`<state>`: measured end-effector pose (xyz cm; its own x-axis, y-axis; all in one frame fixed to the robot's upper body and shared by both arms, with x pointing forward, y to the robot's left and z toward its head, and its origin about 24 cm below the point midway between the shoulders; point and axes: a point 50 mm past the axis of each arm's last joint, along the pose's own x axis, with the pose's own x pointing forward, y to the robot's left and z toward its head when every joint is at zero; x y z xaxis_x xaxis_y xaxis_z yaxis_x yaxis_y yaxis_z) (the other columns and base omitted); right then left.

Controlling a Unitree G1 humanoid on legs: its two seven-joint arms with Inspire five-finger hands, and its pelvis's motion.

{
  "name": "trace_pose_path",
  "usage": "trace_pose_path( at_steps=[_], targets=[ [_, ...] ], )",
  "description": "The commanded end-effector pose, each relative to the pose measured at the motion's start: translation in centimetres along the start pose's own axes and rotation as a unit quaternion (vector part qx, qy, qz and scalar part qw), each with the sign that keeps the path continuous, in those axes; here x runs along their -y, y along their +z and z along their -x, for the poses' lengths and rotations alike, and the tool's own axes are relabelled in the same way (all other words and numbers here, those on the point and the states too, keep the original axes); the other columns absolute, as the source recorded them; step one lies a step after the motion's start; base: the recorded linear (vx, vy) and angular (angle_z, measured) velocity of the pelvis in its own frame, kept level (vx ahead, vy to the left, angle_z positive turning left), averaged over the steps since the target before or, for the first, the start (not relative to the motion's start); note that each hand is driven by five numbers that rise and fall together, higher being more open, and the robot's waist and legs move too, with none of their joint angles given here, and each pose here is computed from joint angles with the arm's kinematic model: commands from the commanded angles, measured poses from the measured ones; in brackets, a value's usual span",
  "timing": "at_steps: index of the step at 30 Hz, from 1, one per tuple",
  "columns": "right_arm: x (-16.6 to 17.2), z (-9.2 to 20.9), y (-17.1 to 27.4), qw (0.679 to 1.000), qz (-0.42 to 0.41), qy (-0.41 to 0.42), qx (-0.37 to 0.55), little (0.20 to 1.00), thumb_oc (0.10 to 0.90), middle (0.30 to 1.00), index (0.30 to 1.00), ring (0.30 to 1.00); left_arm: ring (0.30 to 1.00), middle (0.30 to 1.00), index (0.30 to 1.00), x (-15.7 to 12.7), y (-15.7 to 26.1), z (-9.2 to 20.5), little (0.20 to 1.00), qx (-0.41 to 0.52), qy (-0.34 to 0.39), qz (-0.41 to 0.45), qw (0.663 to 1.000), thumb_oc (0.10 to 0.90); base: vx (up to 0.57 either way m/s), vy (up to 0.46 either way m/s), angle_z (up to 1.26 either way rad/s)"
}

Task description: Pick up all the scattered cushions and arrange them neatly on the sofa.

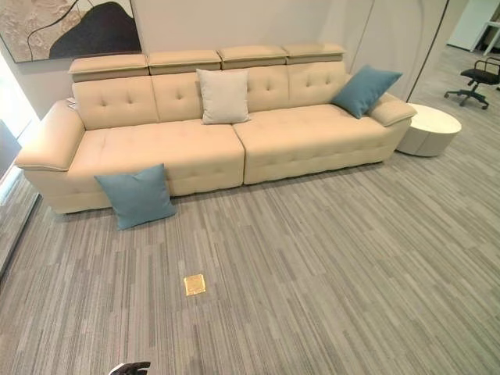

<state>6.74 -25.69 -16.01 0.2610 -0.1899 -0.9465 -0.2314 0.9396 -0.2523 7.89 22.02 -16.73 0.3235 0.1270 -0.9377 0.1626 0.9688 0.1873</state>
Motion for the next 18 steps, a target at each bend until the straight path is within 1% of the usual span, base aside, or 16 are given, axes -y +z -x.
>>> trace_pose_path(
  at_steps=[1,9,14,18],
  targets=[
    [-1.4,-0.4,3.4,0.998,0.033,0.018,0.048,0.900,0.800,0.900,0.900,0.900,0.900,0.900,0.900,-0.8,0.4,-0.1,0.900,-0.007,0.014,-0.023,1.000,0.800,0.00,0.000,0.00],
    [-1.3,-0.4,3.5,0.997,0.050,0.022,0.046,0.900,0.800,0.900,0.900,0.900,0.900,0.900,0.900,-0.8,0.8,-0.2,0.900,-0.003,0.001,-0.043,0.999,0.800,0.00,-0.003,-0.05],
    [-0.7,-0.4,3.8,0.999,0.028,0.018,0.043,0.900,0.800,0.900,0.900,0.900,0.900,0.900,0.900,-1.3,1.5,-0.2,0.900,0.003,0.004,-0.061,0.998,0.800,0.00,-0.009,-0.04],
    [-1.0,-0.4,3.5,0.999,0.013,0.024,0.042,0.900,0.800,0.900,0.900,0.900,0.900,0.900,0.900,-1.0,1.0,-0.2,0.900,-0.007,-0.006,-0.052,0.999,0.800,0.00,-0.005,-0.16]
  ],
)
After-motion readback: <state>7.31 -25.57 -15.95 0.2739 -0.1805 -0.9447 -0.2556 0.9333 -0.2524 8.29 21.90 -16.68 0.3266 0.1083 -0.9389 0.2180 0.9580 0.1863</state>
